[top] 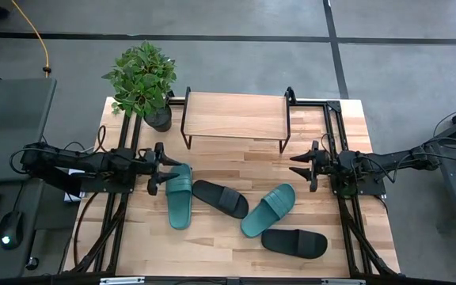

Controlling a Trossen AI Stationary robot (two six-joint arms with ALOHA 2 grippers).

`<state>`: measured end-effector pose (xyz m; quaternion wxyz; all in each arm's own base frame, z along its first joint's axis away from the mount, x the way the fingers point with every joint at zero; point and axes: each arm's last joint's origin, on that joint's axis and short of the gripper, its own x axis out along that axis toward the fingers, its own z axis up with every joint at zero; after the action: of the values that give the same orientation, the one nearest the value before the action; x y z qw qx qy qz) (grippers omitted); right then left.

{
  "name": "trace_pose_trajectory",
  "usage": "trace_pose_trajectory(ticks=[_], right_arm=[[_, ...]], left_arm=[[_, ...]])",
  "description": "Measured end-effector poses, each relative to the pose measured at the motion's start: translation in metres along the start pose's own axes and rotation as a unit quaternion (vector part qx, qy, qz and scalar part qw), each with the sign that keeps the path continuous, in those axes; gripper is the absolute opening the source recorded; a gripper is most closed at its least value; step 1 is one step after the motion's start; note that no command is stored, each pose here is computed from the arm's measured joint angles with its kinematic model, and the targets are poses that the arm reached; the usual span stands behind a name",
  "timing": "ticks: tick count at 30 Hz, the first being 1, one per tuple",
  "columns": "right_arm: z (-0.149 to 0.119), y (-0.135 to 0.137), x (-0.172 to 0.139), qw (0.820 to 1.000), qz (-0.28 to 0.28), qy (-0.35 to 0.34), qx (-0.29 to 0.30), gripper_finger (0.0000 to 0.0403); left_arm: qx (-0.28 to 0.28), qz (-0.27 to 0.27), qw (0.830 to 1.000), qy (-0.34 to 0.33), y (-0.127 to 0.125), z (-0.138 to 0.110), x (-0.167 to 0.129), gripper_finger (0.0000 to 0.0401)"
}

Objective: Pick and place slides into the shelf
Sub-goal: Put the right green slide on the shelf

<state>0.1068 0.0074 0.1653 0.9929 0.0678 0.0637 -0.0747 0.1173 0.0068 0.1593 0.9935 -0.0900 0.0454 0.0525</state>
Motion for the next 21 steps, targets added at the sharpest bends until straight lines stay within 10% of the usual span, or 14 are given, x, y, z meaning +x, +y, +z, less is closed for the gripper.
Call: trace_pose_trajectory(ticks=[21], right_arm=[[0.063, 0.006, -0.016, 0.998, 0.010, -0.055, 0.042, 0.0169]], left_arm=[[-0.040, 0.001, 0.992, -0.116, -0.009, 0.058, -0.005, 0.0189]])
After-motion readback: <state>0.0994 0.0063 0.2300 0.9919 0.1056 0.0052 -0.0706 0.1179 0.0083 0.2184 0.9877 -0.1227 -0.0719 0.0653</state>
